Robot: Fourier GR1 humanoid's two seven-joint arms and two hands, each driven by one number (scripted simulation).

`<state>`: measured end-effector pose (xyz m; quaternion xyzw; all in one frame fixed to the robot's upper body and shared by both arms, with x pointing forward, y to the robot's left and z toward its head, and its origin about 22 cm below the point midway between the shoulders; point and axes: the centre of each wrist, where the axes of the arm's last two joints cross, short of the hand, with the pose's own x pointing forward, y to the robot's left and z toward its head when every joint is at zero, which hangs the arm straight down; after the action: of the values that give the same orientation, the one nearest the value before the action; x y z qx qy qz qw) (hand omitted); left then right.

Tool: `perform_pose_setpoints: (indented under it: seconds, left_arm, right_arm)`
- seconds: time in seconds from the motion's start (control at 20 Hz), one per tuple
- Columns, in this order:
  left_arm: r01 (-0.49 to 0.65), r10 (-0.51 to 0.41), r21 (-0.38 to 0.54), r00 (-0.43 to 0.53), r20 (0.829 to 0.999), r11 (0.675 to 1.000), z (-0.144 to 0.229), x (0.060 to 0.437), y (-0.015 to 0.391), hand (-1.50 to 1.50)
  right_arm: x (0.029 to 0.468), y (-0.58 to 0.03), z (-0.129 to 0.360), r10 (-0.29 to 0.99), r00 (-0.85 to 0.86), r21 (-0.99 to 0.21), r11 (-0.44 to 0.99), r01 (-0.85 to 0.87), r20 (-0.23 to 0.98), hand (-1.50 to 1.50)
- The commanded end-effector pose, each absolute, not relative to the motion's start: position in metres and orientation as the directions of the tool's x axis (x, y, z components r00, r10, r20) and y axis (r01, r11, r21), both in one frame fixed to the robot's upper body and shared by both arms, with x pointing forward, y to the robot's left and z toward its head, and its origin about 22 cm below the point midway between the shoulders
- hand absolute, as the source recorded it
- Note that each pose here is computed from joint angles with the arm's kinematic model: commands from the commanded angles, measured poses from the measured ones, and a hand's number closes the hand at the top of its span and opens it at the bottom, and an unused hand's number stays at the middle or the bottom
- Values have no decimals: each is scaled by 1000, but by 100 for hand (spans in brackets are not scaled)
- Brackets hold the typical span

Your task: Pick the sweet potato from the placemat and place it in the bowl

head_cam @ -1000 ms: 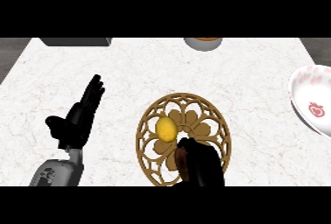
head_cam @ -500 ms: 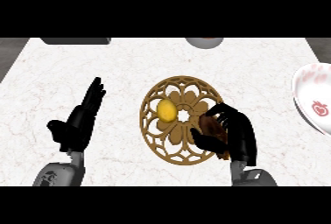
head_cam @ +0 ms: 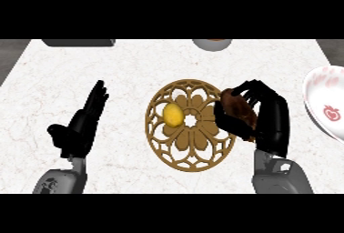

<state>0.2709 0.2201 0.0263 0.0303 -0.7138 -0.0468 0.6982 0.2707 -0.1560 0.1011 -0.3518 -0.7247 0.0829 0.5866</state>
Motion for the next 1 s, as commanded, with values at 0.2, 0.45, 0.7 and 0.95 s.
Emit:
perform_pose_setpoints:
  seconds: [0.2, 0.45, 0.7, 0.95]
  left_arm:
    - [26, -115, 116, -18, 993, 993, 39, 270, 220, 0]
    - [25, -114, 115, -21, 993, 993, 25, 277, 225, 0]
    - [30, -112, 112, -23, 993, 993, 41, 272, 216, 0]
    - [40, -115, 116, -28, 993, 992, 25, 267, 221, 0]
  right_arm:
    - [265, -158, 199, 711, 3, -586, 577, 569, 704, 150]
    - [271, -156, 240, 720, 88, -629, 532, 567, 689, 150]
    - [299, -189, 272, 686, 117, -592, 514, 621, 718, 150]
    - [313, -237, 278, 660, 144, -576, 503, 645, 737, 150]
